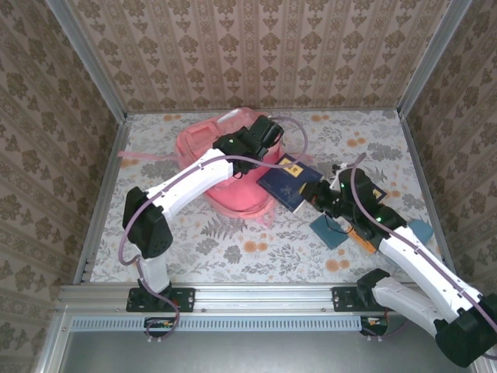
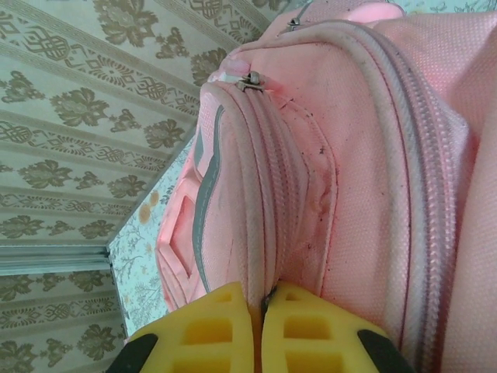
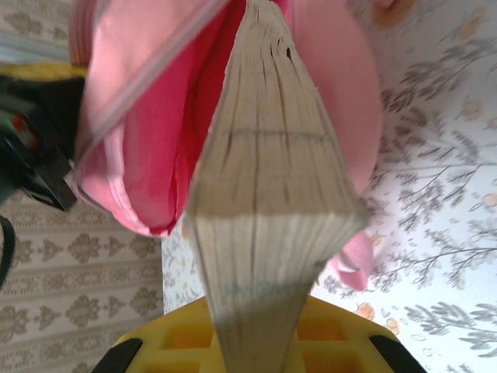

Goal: Pack books, pencil case, and school supplies into a backpack

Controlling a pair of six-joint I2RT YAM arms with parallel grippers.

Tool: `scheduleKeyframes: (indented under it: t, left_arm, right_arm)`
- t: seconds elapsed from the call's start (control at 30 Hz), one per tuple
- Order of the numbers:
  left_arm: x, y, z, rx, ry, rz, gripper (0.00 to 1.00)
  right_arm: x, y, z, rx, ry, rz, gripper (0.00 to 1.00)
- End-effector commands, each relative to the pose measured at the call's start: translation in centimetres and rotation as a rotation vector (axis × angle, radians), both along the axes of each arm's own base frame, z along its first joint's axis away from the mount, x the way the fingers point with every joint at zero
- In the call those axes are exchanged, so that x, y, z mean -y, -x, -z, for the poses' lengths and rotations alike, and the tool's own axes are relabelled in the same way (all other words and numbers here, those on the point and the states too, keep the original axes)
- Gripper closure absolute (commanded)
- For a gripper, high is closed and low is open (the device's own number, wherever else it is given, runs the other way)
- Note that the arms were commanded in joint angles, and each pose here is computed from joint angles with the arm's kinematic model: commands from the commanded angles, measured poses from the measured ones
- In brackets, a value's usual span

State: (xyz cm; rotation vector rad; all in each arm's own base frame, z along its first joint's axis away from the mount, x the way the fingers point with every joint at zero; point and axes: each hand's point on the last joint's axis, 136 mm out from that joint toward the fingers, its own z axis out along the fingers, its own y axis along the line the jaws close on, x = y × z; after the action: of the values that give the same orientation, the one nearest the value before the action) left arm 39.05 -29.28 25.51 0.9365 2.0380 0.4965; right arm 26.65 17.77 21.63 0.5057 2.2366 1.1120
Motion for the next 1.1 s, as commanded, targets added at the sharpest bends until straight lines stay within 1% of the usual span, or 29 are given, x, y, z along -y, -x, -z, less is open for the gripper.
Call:
scheduleKeyframes:
  t: [0.0, 0.13, 0.33, 0.47, 0.6, 0.8, 0.93, 1.07]
  left_arm:
    - [0.4, -0.7, -7.1, 0.176, 0.142, -0.06, 1.0]
    - [1.3, -0.3, -8.1, 0.171, 0.188, -0.046, 1.0]
    - [2.1, -0.1, -9.1, 0.16, 0.238, -0.037, 1.0]
    - [2.3, 0.0, -9.2, 0.153, 0.24, -0.041, 1.0]
    - [2.4, 0.1, -9.2, 0.147, 0.252, -0.043, 1.0]
    - [2.4, 0.1, -9.7, 0.147, 0.274, -0.05, 1.0]
    - [2.0, 0.0, -10.5, 0.165, 0.261, -0.069, 1.0]
    - [2.2, -0.2, -9.9, 0.147, 0.258, -0.063, 1.0]
  right_arm:
    - [-2.4, -0.9, -2.3, 0.077, -0.076, -0.053, 0.93]
    - [-3.6, -2.6, -2.8, 0.114, -0.089, -0.031, 0.94]
    - [-5.3, -6.4, -3.5, 0.165, -0.154, 0.036, 0.94]
    - [-6.5, -8.9, -3.9, 0.195, -0.148, 0.073, 0.94]
    - [-7.0, -11.3, -3.4, 0.197, -0.141, 0.145, 0.94]
    - [-8.6, -15.3, -0.3, 0.136, -0.138, 0.235, 0.95]
    - [-9.2, -16.8, 1.5, 0.12, -0.125, 0.275, 0.95]
    - [-9.8, -17.7, 3.6, 0.085, -0.112, 0.302, 0.94]
